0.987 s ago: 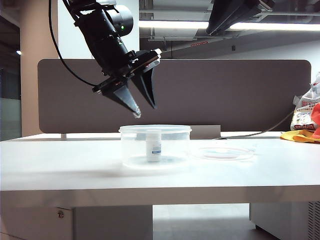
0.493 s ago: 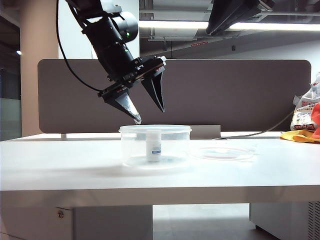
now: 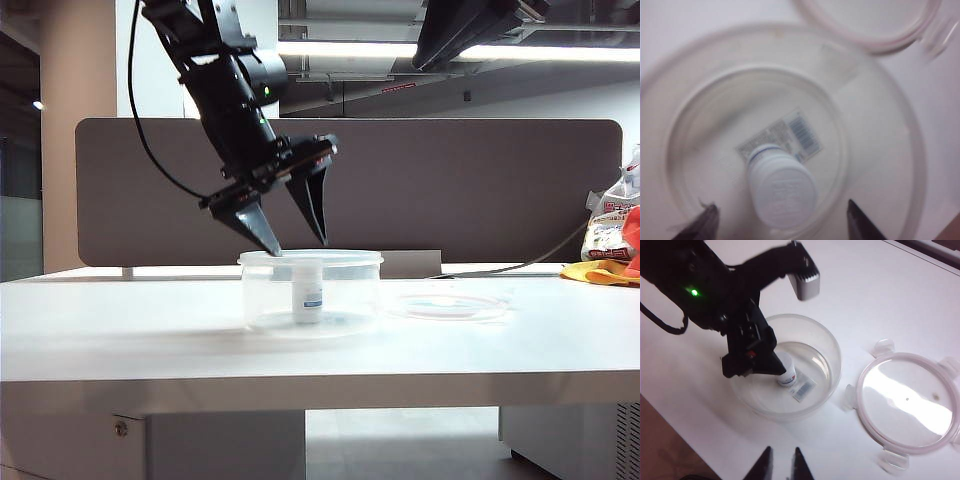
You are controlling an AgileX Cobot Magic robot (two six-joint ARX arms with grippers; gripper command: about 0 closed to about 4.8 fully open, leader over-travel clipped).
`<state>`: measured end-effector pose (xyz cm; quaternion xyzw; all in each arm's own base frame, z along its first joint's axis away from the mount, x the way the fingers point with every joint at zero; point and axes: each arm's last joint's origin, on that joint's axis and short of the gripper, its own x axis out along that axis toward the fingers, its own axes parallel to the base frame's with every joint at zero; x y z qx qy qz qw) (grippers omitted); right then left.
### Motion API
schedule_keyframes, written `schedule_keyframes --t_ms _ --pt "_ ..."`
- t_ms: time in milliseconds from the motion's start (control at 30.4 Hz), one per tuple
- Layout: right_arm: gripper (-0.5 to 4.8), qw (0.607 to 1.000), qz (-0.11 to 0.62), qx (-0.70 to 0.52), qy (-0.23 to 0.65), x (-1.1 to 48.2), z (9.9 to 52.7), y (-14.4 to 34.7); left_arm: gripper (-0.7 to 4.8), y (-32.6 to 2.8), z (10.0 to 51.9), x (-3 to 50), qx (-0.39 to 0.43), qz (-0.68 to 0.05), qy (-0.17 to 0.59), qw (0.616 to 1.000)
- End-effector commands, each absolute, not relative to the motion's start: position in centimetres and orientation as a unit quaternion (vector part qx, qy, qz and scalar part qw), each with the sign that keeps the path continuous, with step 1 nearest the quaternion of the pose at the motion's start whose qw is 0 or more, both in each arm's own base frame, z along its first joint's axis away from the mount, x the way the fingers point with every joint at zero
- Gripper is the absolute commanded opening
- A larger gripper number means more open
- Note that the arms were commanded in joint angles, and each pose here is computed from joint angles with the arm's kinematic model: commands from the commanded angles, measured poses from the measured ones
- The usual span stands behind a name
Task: Remove the lid of the round box, pick up the small white medicine bottle inside, and place it on the table.
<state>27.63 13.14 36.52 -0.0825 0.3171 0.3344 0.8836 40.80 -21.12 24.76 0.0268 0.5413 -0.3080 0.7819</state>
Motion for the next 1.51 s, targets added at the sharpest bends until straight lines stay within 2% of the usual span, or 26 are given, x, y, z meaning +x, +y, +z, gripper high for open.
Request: schedule_keyframes --t_ms 33,756,855,921,1184,1315,1513 --pt "0.54 0.887 0.336 -0.085 0.305 27.6 36.9 13.1 3.33 -21.5 24.1 40.8 0.029 -0.308 0.550 0.776" --pt "0.54 0.887 0.336 -0.084 0.307 27.6 36.8 13.1 3.28 -22.9 22.7 41.1 0.052 -0.296 0.537 0.788" --pt "0.54 0.886 0.336 -0.084 0.307 27.6 36.8 13.1 2.63 -22.9 22.8 41.2 0.052 -0.297 0.533 0.791" --pt "0.54 0.886 0.336 -0.084 0.307 27.6 36.8 13.1 2.38 -22.9 22.8 41.2 0.052 -0.297 0.532 0.791" --pt "0.54 0.886 0.336 -0.084 0.307 27.6 36.8 13.1 2.35 -22.9 22.8 41.2 0.052 -0.297 0.532 0.791" --pt "0.54 0.886 0.336 -0.084 0.307 27.6 36.8 13.1 1.77 -22.9 22.8 41.2 0.052 -0.297 0.534 0.790" --pt "0.54 0.886 0.336 -0.084 0.307 27.6 36.8 13.1 1.77 -22.9 22.8 41.2 0.052 -0.296 0.536 0.789"
